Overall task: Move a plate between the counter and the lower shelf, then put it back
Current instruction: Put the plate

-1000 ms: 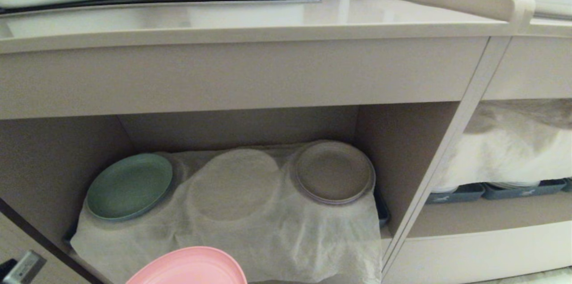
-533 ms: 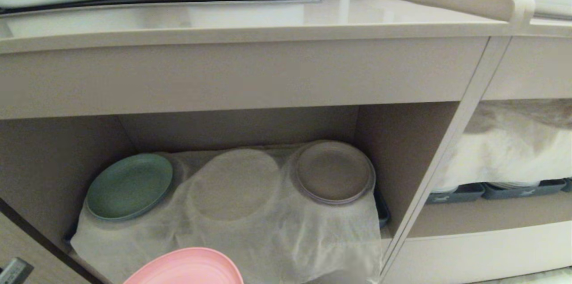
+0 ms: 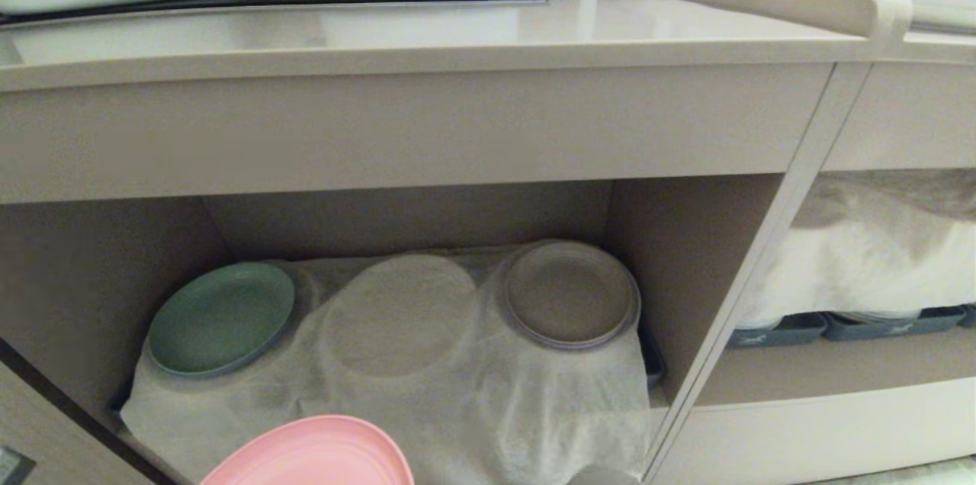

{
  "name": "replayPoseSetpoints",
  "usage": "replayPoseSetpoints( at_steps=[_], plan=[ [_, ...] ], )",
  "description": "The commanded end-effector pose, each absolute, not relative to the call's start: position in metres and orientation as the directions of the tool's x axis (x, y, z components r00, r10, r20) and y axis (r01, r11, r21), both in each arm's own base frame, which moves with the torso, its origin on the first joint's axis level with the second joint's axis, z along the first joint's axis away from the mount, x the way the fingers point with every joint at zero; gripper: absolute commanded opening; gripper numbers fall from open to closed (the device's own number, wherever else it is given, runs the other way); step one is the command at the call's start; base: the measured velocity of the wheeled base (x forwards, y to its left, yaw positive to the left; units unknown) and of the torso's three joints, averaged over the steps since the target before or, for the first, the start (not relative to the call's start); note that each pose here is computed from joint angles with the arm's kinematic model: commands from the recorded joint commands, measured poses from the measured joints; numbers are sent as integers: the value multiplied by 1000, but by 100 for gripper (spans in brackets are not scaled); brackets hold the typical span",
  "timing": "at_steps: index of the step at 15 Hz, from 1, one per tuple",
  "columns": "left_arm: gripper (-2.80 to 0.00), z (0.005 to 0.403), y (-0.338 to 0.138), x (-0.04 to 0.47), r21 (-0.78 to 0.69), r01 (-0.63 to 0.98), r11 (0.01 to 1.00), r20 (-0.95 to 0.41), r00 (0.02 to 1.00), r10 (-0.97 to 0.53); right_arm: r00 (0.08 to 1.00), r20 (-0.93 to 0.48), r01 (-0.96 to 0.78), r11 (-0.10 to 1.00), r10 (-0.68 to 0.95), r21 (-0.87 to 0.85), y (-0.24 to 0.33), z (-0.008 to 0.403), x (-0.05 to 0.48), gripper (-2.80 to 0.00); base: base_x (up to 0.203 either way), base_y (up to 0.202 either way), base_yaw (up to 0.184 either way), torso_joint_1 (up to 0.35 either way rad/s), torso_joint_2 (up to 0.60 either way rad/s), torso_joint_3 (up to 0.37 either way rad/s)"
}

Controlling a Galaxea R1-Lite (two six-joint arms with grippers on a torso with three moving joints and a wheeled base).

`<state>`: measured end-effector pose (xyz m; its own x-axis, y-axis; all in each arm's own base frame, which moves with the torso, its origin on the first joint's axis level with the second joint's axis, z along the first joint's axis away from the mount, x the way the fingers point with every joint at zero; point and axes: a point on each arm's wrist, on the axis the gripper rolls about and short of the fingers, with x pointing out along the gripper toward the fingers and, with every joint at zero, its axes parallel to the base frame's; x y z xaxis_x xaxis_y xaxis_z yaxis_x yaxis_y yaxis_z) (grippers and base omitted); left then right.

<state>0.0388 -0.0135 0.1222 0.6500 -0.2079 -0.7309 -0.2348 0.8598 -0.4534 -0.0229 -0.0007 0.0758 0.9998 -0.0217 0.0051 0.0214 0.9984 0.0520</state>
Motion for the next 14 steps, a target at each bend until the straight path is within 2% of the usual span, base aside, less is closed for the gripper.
replayPoseSetpoints(
  at_steps=[1,14],
  plan=[
    [-280,124,-13,37,-464,-230,855,-718,664,-211,1000,4,21,998,-21,52,-1,76,-23,-280,0,0,0,0,0,0],
    [-280,123,-10,31,-460,-231,858,-718,665,-206,1000,5,21,998,-21,52,-1,76,-23,-280,0,0,0,0,0,0]
  ],
)
